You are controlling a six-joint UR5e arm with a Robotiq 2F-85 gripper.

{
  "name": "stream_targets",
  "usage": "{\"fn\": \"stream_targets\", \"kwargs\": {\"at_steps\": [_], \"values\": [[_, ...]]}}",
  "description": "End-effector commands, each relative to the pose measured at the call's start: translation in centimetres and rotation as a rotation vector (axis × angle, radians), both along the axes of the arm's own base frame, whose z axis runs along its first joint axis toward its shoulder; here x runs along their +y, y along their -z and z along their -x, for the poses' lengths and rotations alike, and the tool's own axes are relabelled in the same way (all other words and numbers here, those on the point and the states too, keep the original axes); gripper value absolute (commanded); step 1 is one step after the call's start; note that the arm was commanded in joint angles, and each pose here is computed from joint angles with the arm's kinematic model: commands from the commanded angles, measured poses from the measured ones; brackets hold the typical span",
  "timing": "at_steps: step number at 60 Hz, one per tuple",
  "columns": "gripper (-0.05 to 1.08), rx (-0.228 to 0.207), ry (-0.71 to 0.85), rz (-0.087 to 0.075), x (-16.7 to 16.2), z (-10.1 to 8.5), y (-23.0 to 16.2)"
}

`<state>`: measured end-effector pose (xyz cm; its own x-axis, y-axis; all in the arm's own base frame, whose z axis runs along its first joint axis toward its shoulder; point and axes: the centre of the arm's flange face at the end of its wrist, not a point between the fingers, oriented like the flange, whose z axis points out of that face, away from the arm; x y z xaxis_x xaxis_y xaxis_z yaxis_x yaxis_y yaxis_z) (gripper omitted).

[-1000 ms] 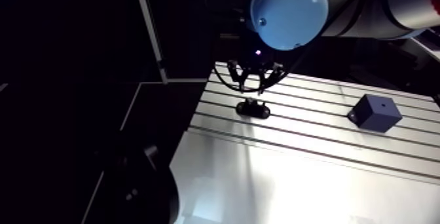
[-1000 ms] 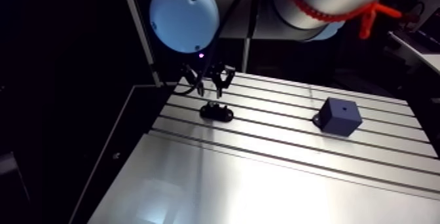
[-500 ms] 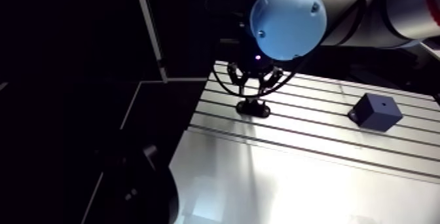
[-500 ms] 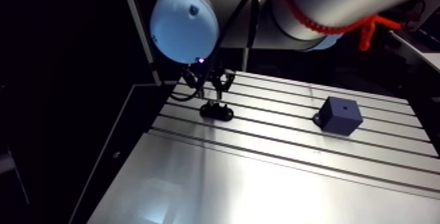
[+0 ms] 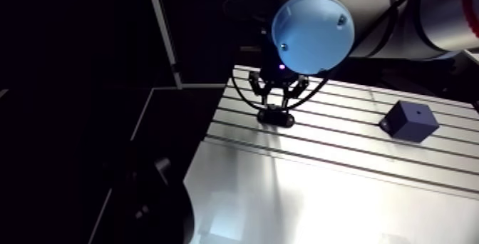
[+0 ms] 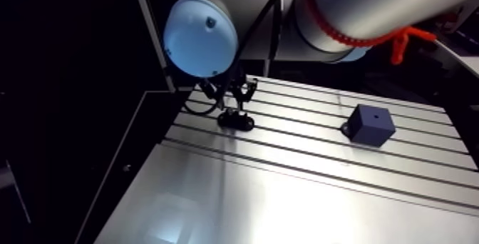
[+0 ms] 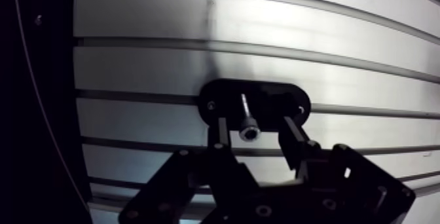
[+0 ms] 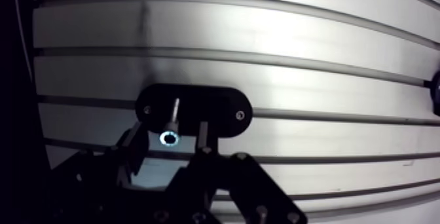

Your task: Pick up the M10 bolt and insert it into the hole until fully seated.

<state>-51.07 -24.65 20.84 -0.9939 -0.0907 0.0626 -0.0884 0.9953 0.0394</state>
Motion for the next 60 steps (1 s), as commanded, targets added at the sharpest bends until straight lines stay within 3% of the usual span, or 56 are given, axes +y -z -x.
{"fn": "stream_targets", "kwargs": {"at_steps": [1, 60], "values": [[0.5, -0.004, 0.0, 0.0, 0.03, -0.14, 0.19], [0.63, -0.016, 0.0, -0.002, -0.02, 0.02, 0.91]]}}
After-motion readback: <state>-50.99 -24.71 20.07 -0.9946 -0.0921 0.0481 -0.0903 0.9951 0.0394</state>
